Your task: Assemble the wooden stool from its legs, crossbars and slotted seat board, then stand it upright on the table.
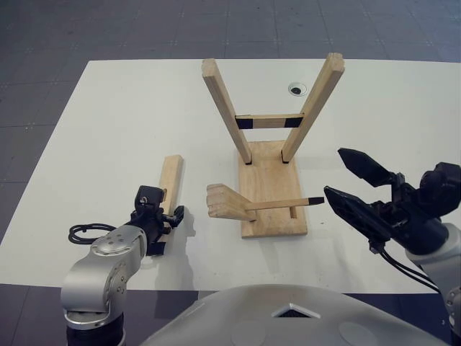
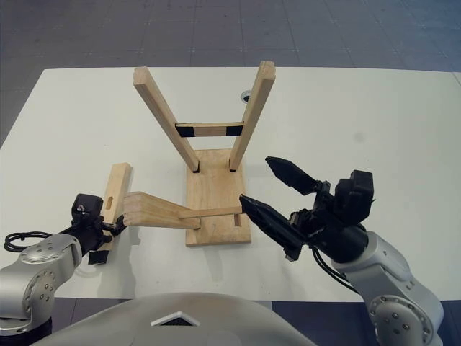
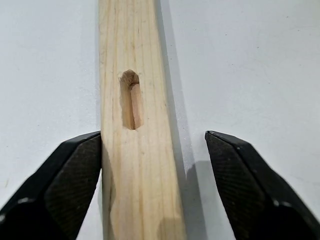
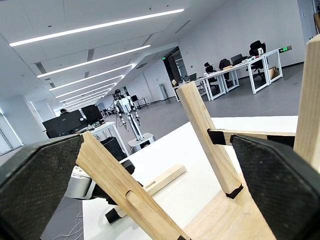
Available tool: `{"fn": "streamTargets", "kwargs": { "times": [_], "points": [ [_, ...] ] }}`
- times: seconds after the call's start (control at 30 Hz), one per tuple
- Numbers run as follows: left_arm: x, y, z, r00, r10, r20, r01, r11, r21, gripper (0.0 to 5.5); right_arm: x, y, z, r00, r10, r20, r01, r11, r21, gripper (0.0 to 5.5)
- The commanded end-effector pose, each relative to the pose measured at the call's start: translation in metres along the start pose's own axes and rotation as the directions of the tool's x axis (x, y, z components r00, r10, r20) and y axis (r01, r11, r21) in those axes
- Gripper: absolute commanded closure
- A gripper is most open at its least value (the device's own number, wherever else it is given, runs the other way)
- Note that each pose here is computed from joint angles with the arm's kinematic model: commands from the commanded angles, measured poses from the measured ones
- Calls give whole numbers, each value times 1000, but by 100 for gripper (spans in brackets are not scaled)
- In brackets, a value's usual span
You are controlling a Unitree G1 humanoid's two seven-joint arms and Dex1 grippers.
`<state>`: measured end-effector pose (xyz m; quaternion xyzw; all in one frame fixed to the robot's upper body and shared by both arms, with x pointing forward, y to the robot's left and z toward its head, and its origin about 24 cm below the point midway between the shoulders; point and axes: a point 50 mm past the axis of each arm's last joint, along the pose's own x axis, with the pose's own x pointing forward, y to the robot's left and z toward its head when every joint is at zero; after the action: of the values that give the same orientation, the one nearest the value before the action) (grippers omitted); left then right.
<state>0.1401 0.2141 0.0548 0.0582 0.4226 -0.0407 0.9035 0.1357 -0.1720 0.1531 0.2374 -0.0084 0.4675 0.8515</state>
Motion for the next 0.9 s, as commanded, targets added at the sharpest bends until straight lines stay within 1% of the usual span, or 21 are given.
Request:
{"fn": "streamTargets", "kwargs": {
  "times": [0.03, 0.1, 0.17, 0.23, 0.37, 0.47, 0.5, 0.57, 0.63, 0.67, 0.7, 0.73, 0.77, 0.8, 0.83, 0.9],
  "points": [
    [8, 5, -35, 977, 22, -211, -30, 999, -36, 259, 0, 1, 3, 1000, -7, 16, 7, 1000, -17, 0],
    [9, 6, -35, 978, 31, -205, -38, 999, -33, 295, 0, 1, 3, 1000, -9, 17, 9, 1000, -20, 0],
    [10, 7, -34, 979, 35, -200, -43, 998, -34, 313, 0, 1, 4, 1000, -9, 18, 9, 1000, -23, 0],
    [11, 9, -33, 980, 36, -196, -46, 998, -50, 343, 0, 1, 4, 1000, -10, 18, 10, 1000, -26, 0],
    [13, 16, -23, 989, 20, -145, -33, 996, -85, 344, -1, 0, 6, 1000, -15, 22, 15, 999, -32, 0],
    [9, 34, 1, 999, 10, -30, -13, 997, -78, 344, -2, -3, 9, 999, -25, 27, 26, 999, -47, 0],
    [6, 44, 13, 999, 13, 32, -11, 997, -73, 344, -2, -4, 10, 999, -27, 31, 29, 998, -53, 0],
    [-4, 63, 34, 989, -39, 141, 48, 997, -67, 344, -1, -6, 14, 999, -23, 39, 26, 997, -69, 0],
    [-15, 81, 48, 968, -95, 231, 114, 991, -69, 344, 0, -8, 17, 999, -14, 40, 17, 997, -79, 0],
    [-20, 89, 55, 953, -115, 280, 139, 988, -69, 344, 1, -8, 18, 999, -9, 40, 12, 997, -82, 0],
    [-28, 97, 68, 913, -161, 374, 195, 979, -54, 344, 3, -10, 20, 999, -3, 43, 7, 996, -91, 0],
    [-36, 101, 80, 861, -216, 461, 250, 968, -14, 344, 5, -12, 22, 999, -1, 48, 6, 995, -100, 0],
    [-43, 105, 92, 800, -236, 551, 266, 964, 27, 344, 7, -14, 25, 999, 1, 53, 4, 994, -108, 0],
    [-48, 107, 100, 749, -274, 603, 303, 951, 56, 344, 10, -16, 28, 998, 3, 59, 4, 994, -114, 0],
    [-50, 107, 105, 720, -296, 628, 324, 943, 72, 344, 11, -18, 29, 998, 3, 61, 4, 993, -116, 0],
    [-63, 103, 120, 607, -396, 689, 390, 904, 176, 344, 17, -21, 33, 998, 20, 65, -12, 992, -127, 0]
  ]
}}
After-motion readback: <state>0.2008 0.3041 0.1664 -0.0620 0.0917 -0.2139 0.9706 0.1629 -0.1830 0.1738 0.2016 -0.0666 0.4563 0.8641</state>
